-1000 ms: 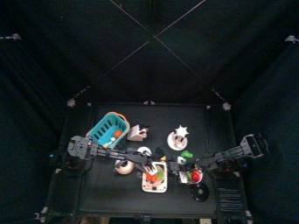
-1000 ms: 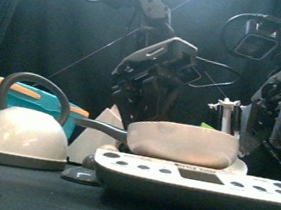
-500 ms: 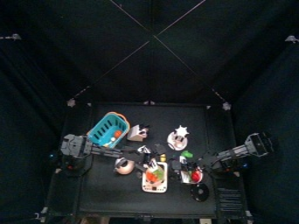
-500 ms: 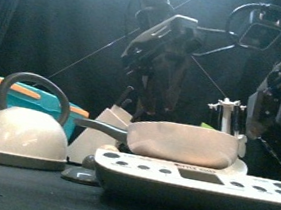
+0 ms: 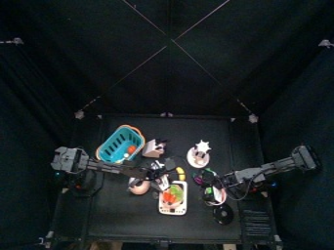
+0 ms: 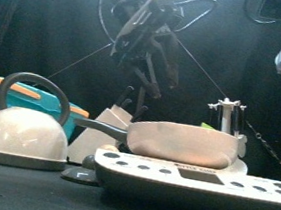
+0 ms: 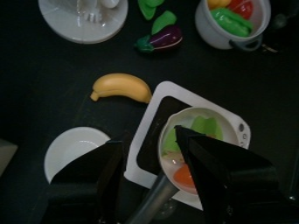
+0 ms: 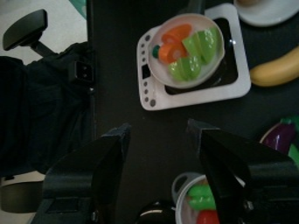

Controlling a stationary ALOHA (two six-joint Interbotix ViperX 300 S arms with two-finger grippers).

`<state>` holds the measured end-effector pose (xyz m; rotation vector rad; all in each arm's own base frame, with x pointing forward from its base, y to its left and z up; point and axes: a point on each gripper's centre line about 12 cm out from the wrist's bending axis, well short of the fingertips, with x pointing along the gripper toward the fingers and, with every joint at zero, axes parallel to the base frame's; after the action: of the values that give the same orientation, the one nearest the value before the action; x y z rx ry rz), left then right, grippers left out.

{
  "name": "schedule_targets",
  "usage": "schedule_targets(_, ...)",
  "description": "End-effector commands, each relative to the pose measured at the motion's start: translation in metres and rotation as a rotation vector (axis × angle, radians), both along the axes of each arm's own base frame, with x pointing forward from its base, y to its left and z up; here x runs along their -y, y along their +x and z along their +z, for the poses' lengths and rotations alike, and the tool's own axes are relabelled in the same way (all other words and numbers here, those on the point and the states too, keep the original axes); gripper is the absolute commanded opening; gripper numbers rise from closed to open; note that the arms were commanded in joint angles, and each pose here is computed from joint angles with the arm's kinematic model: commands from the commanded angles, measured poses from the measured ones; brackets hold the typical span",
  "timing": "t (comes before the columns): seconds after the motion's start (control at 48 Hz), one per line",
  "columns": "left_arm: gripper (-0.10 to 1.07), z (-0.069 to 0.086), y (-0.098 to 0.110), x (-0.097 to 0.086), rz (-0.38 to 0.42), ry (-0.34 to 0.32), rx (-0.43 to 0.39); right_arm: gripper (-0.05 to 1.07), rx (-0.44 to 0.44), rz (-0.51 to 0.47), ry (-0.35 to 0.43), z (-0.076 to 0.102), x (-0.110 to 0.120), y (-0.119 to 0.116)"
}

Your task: Grab pot lid

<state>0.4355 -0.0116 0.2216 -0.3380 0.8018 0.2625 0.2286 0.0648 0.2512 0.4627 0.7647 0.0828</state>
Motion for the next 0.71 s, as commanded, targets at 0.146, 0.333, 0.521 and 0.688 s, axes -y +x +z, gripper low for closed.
schedule_targets(0.146, 0.83, 0.010, -0.022, -0.003, -0.050, -0.042, 0.196, 0.89, -0.199, -0.146, 0.009, 0.005, 0.005, -0.014)
schedule_targets(0.333, 0.83, 0.006, -0.039, 0.002, -0.097, -0.020, 0.213, 0.89, -0.275, -0.193, -0.024, 0.010, -0.022, -0.032)
schedule_targets(0.521, 0.83, 0.016, -0.056, 0.018, -0.256, 0.037, 0.361, 0.89, -0.289, -0.251, -0.060, -0.005, -0.058, -0.054)
schedule_targets(0.688, 0.83, 0.018, -0.068, 0.022, -0.283, -0.026, 0.476, 0.89, -0.227, -0.293, -0.129, -0.025, -0.090, -0.075)
